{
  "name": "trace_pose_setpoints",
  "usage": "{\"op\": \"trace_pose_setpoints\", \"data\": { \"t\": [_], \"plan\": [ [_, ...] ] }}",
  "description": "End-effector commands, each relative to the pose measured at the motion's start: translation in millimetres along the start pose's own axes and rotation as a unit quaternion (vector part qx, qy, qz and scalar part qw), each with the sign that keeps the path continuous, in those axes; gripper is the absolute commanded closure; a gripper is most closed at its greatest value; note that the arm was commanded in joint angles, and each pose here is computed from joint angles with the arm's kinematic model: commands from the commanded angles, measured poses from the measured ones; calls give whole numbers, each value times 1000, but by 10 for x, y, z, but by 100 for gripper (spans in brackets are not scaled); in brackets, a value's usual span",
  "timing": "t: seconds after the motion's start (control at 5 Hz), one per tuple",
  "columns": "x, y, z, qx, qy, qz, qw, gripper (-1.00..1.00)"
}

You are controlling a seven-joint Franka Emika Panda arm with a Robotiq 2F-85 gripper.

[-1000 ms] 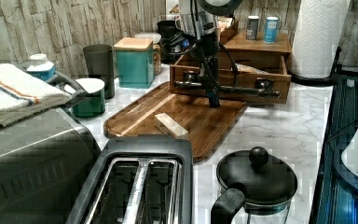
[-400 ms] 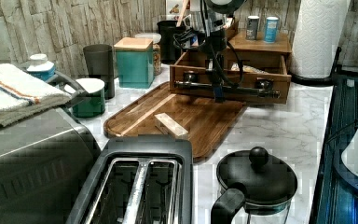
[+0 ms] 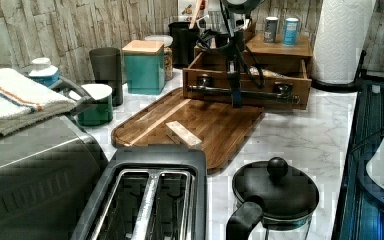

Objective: Close the drawer.

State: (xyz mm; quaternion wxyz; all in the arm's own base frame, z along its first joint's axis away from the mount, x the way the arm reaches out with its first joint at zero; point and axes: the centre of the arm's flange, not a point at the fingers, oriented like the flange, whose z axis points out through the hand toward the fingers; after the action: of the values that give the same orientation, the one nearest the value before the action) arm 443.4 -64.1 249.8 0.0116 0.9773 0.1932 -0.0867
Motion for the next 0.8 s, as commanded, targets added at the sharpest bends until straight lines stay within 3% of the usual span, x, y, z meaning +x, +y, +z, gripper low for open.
{"op": "trace_pose_setpoints", "data": {
  "t": [0.2, 0.6, 0.8],
  "plan": [
    [-241, 1704, -753, -62, 114, 59, 990, 100],
    [-467, 2641, -830, -70, 146, 71, 984, 100],
    [-569, 2872, -1052, -94, 101, 70, 988, 100]
  ]
}}
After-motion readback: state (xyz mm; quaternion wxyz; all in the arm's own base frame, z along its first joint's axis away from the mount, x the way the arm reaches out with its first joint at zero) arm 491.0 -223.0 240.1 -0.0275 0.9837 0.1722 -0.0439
